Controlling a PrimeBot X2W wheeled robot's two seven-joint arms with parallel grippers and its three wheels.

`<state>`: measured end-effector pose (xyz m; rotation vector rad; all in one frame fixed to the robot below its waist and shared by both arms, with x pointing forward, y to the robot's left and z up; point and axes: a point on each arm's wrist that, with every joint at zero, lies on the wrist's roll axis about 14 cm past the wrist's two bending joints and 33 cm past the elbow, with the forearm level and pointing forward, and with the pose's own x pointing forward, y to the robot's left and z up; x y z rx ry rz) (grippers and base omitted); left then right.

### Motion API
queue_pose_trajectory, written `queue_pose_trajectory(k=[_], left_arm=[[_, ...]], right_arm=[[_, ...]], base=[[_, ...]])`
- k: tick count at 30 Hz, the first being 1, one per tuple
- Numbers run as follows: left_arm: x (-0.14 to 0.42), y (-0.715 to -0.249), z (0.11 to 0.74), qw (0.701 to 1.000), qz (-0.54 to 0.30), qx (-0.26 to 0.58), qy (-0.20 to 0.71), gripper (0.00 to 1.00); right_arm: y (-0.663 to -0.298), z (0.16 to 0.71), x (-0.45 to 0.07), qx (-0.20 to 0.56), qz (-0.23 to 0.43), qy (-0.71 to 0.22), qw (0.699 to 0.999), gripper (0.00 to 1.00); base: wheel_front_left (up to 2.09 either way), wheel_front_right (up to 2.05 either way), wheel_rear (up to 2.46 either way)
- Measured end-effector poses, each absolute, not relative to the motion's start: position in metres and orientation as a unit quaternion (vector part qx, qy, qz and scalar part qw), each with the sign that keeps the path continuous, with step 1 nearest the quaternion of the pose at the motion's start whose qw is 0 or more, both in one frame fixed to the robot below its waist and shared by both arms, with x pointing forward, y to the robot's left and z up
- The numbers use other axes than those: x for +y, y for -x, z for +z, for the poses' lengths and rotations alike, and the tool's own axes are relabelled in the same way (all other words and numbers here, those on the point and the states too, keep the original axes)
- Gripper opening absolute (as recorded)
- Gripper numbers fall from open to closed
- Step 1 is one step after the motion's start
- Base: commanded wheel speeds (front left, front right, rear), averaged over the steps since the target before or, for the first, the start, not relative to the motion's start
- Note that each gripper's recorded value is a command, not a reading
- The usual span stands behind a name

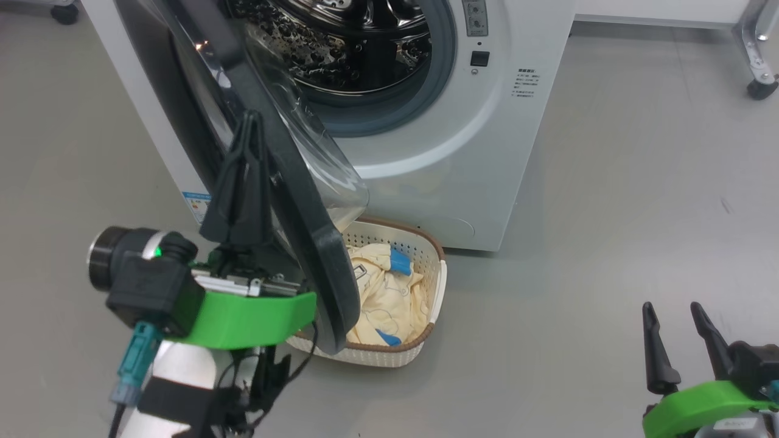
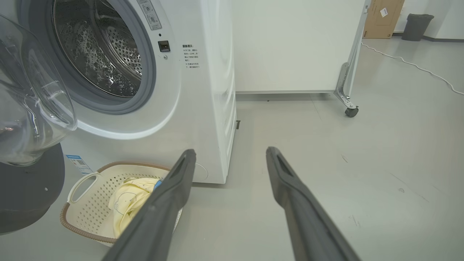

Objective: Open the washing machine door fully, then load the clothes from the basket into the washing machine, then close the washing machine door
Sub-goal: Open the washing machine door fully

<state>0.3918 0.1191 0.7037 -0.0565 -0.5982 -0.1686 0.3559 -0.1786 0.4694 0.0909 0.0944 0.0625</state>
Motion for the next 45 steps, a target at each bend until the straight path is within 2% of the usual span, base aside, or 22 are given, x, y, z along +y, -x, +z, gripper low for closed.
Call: queue_pose_trajectory(k=[8,16,26,45], left_arm=[[0.050,-0.366,0.695,0.943,-0.196,-0.255,0.083,0.00],[0.017,-0.364,0.657,0.948,-0.238,-0.178,0.112,0.00],[0.007,-0.375,0.604,0.958,-0.236,-0.092,0.134,0.00],[0.027,-0.395,0.568,0.973,-0.186,-0.054,0.122,0.00]], right_arm=[[-0.352,0.469,-0.183,0.050,0.025,-0.046,0.997,1.00],[-0.350,0.466,-0.184,0.059,0.022,-0.046,0.997,1.00],[-0.349,0.463,-0.182,0.065,0.026,-0.037,0.997,1.00],[-0.348,0.462,-0.183,0.068,0.025,-0.030,0.997,1.00]], base=[[0.00,0.00,0.00],[0.00,0.00,0.00],[0.00,0.00,0.00],[0.00,0.00,0.00]])
